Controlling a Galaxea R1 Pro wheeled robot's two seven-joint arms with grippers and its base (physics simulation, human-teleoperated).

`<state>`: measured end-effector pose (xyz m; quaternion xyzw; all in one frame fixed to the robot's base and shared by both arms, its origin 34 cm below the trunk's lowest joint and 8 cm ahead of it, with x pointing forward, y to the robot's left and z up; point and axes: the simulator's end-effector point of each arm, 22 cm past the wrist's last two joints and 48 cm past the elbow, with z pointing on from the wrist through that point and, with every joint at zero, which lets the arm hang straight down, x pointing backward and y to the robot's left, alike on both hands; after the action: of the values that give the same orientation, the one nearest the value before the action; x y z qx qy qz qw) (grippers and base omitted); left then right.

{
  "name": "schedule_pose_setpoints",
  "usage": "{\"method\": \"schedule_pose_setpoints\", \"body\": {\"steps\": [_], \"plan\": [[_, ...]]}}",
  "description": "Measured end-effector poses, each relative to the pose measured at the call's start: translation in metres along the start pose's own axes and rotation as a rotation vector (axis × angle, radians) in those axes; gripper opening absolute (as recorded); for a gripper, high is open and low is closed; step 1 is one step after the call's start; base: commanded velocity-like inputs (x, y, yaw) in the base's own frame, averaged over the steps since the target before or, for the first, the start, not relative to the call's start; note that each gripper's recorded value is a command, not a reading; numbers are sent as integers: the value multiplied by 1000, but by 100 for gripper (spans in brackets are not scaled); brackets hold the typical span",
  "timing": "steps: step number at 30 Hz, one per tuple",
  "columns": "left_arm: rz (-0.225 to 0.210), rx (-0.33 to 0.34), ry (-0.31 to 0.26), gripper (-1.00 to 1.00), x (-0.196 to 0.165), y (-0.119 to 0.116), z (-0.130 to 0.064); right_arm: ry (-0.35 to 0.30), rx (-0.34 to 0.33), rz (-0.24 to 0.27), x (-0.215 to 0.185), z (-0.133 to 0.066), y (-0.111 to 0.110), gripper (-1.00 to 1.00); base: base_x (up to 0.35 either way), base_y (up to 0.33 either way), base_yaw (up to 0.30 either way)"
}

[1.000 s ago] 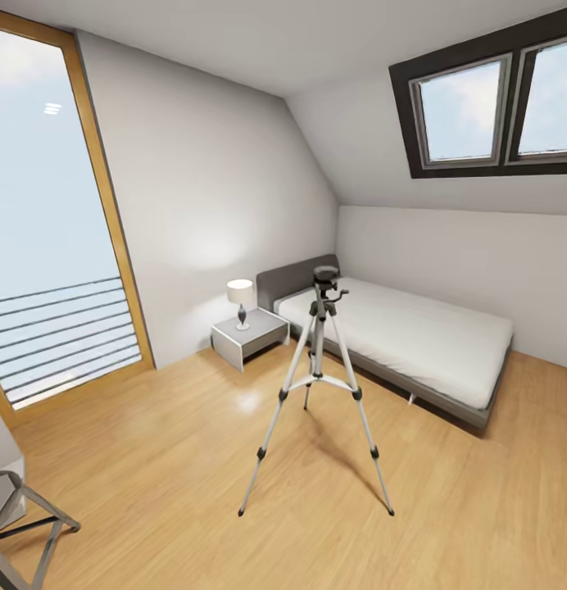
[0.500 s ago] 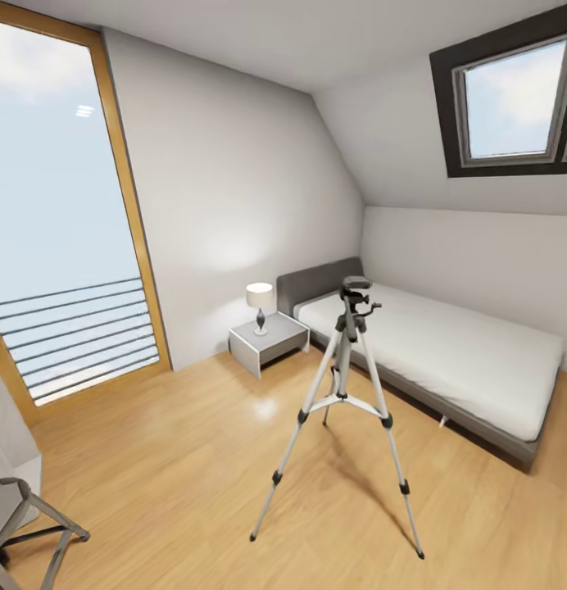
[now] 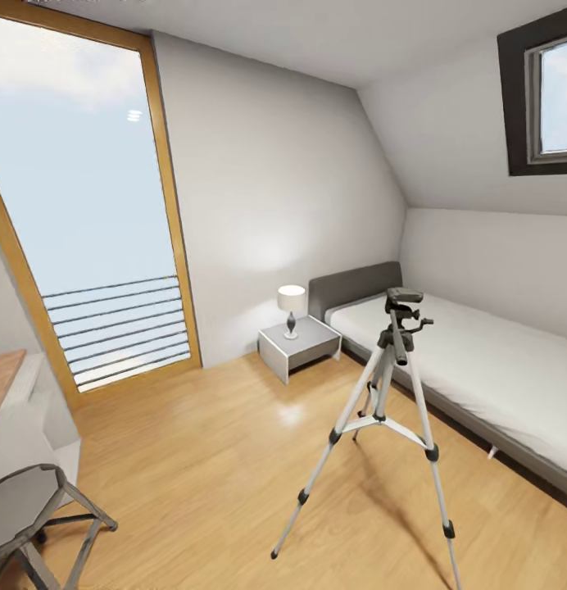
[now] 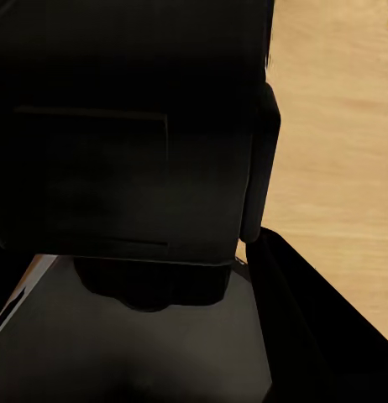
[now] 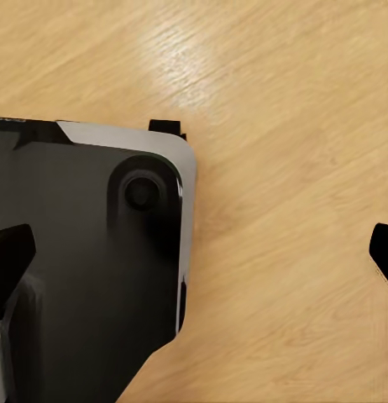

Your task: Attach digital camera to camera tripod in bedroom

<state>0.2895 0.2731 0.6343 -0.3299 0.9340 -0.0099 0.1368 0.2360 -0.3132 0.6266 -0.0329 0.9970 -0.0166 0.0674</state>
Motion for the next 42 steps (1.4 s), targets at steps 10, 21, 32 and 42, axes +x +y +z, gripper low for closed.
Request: {"method": "schedule_pose_setpoints", "body": {"steps": [10,21,32,42], "plan": [[0,-1,0,-100,0,0,0,-2,0,0,-1,0,0,100,6,0,269],[0,-1,0,-100,0,0,0,-2,0,0,-1,0,0,100,0,0,269],[0,1,2,-100,1,-1,0,-2,-1,-3,-1,0,0,100,0,0,269],[6,11,7,-100,5,-6,-1,-4,5,-2,-1,0,-4,100,149,0,92]]}}
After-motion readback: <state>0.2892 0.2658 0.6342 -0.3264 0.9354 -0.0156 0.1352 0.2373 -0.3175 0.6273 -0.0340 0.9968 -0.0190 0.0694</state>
